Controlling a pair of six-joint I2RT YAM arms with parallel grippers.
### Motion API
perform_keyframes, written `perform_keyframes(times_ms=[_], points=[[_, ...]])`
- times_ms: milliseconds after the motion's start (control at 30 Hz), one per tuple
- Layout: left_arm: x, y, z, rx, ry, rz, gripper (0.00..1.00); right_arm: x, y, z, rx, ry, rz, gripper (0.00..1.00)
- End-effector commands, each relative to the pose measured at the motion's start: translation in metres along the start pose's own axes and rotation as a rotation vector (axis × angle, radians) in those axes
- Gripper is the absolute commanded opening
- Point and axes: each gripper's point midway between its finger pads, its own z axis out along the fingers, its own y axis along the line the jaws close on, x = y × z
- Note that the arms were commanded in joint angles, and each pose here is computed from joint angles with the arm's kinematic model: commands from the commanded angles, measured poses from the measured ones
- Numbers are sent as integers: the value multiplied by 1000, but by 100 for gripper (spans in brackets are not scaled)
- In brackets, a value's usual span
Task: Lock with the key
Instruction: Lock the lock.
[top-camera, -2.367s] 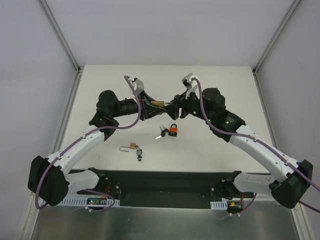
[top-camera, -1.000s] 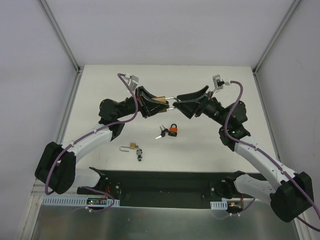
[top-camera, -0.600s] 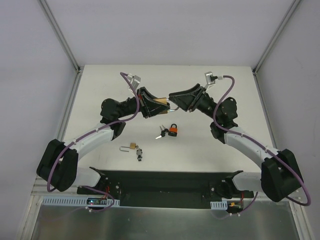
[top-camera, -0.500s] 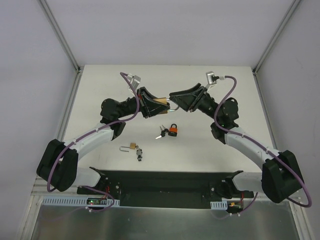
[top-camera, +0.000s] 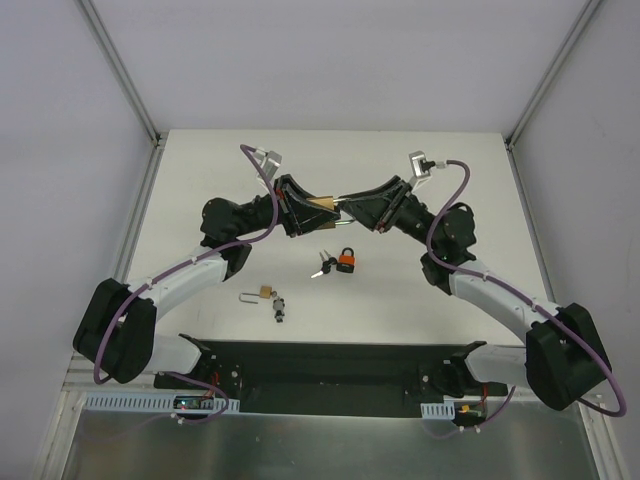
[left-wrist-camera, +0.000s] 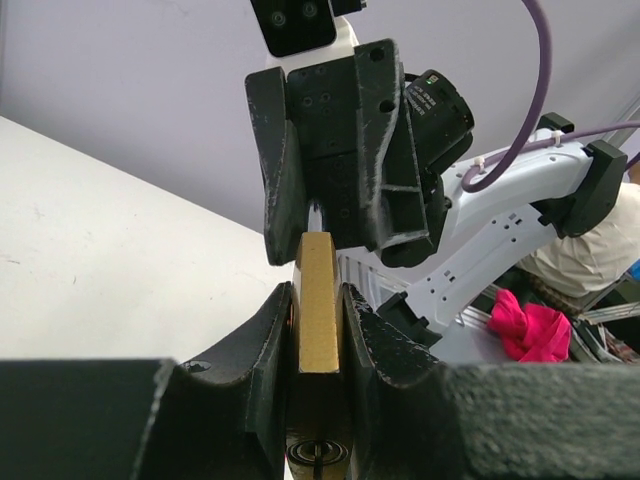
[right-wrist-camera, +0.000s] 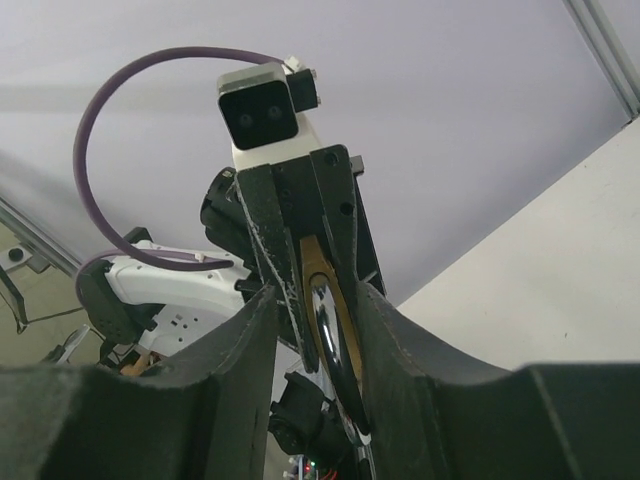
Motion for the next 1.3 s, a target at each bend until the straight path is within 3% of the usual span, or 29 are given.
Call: perform_keyframes(times_ms=[0,67,100,200,400,467,533,567,600,700,767,800,933,967,1033,1267], points=[[-68,-79,-2,234,-216,334,0,-5,22,-2,-81,-22,-64,34],[-69,-81,-3,238,-222,339,0,-2,22,-1,-80,-17,-65,28],[-69,-82,-3,241,-225,342,0,-1,20,-1,-78,-13,-63,17],[-68,-82,-3,248,-220,338,0,1,17,-1,-71,-9,-59,1],[-58,-82,-4,255,-173,337,0,-2,16,0,-41,5,-101,1],[-53,-75,-4,226,-137,322,13,-2,12,-1,0,26,-111,1],[-46,-71,-3,212,-96,331,35,-10,14,-1,20,31,-161,1],[-42,-68,-4,196,-72,313,52,-7,8,-3,53,58,-149,1],[-40,-67,-5,191,-57,315,60,-14,12,0,59,57,-171,1],[-30,-61,-7,152,9,315,81,-13,8,-2,96,120,-199,1],[-27,-56,-9,114,48,361,88,-15,14,-1,92,168,-226,1],[-18,-45,-11,58,109,303,93,-14,13,-1,92,191,-231,1],[-5,-30,-21,-37,257,352,99,3,17,-7,91,399,-237,1],[-9,-34,-23,-50,272,367,99,-4,27,-3,56,424,-308,0],[3,-30,-31,-70,339,354,99,13,20,-13,66,537,-251,1],[13,-22,-33,-91,434,273,99,36,20,-21,25,697,-280,1]])
